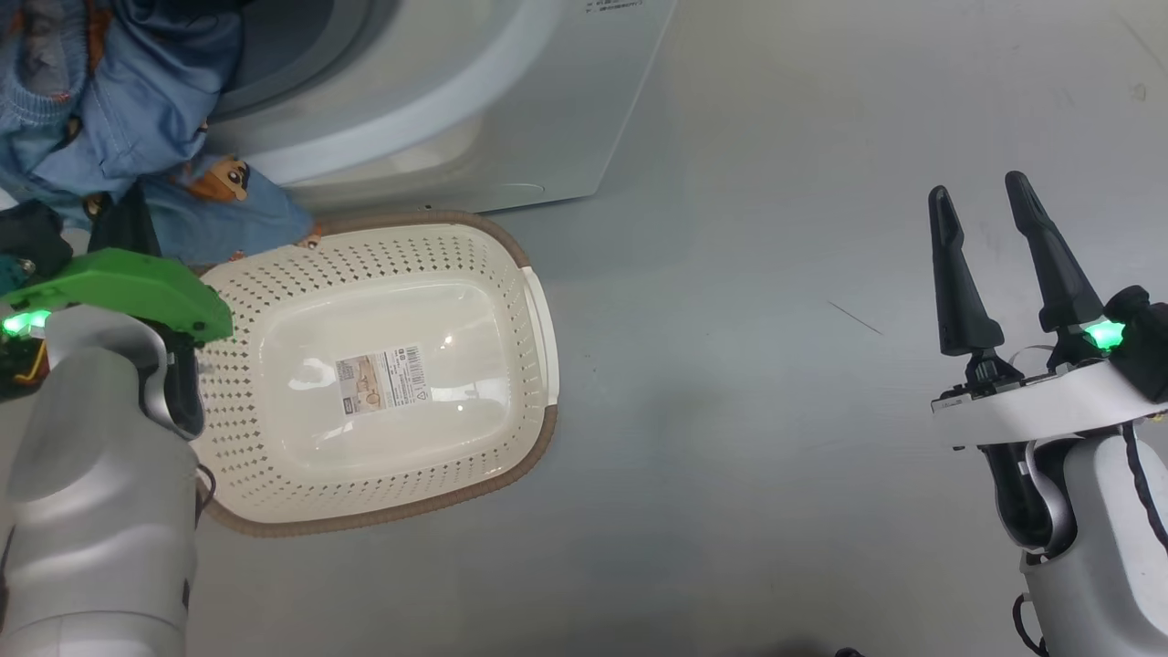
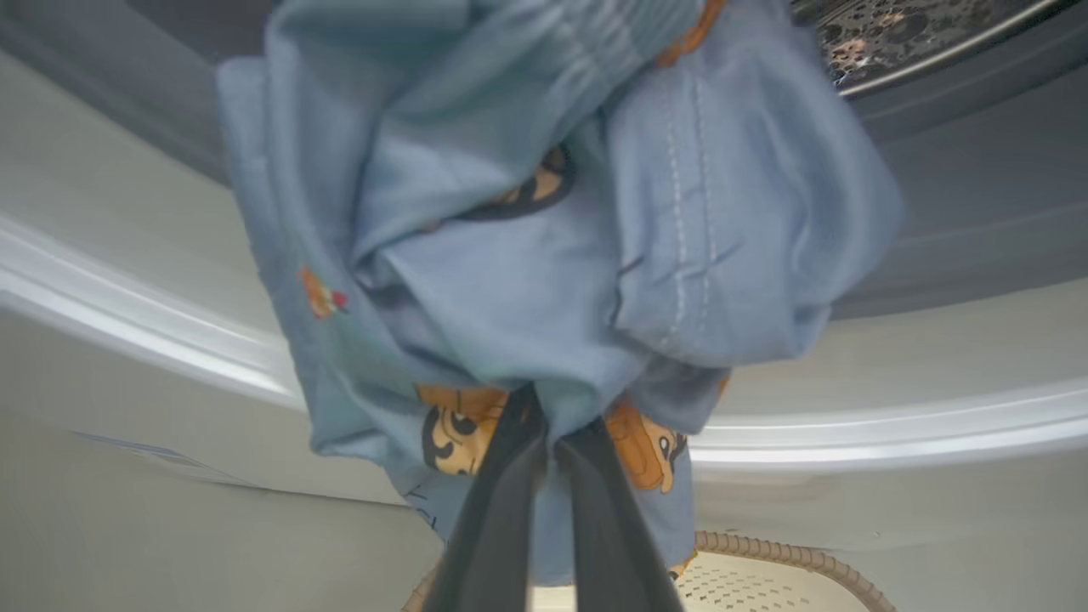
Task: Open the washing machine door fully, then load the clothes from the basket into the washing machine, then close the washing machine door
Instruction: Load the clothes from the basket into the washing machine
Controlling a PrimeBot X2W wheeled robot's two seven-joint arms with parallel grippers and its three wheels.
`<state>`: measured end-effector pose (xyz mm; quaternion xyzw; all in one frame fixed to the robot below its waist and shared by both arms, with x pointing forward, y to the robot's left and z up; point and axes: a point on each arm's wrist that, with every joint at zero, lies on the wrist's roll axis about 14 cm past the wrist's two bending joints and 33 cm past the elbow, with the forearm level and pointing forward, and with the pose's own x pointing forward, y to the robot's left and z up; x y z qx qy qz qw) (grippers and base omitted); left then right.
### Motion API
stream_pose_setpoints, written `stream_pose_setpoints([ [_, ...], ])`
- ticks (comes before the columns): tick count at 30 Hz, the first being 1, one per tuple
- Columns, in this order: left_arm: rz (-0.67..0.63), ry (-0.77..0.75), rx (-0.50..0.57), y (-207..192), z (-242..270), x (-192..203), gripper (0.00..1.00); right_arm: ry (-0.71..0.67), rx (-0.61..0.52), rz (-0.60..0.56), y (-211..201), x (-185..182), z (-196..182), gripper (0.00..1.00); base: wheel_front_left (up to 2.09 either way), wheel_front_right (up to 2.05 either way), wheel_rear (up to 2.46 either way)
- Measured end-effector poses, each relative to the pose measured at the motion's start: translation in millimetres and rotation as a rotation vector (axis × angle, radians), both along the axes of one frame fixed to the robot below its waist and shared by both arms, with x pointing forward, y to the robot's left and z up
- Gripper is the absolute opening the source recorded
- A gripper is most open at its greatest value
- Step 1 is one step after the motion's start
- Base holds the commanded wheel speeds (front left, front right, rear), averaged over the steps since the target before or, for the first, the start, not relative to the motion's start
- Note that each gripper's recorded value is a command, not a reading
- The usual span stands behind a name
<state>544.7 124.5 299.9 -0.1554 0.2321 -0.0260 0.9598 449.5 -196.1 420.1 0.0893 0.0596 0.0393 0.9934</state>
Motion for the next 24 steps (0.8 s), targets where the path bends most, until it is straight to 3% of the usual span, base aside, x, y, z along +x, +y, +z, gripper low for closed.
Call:
stream_pose_setpoints([
  [11, 0.016, -0.245, 0.003, 7, 71, 39, 0.0, -0.011, 0.011, 0.012, 6, 0, 5, 1.0, 0.0, 0.0, 0.0],
  [24, -0.027, -0.3, -0.006, -8, 93, 61, 0.0, -0.015, 0.027, 0.013, 12, -7, 10, 1.0, 0.0, 0.0, 0.0],
])
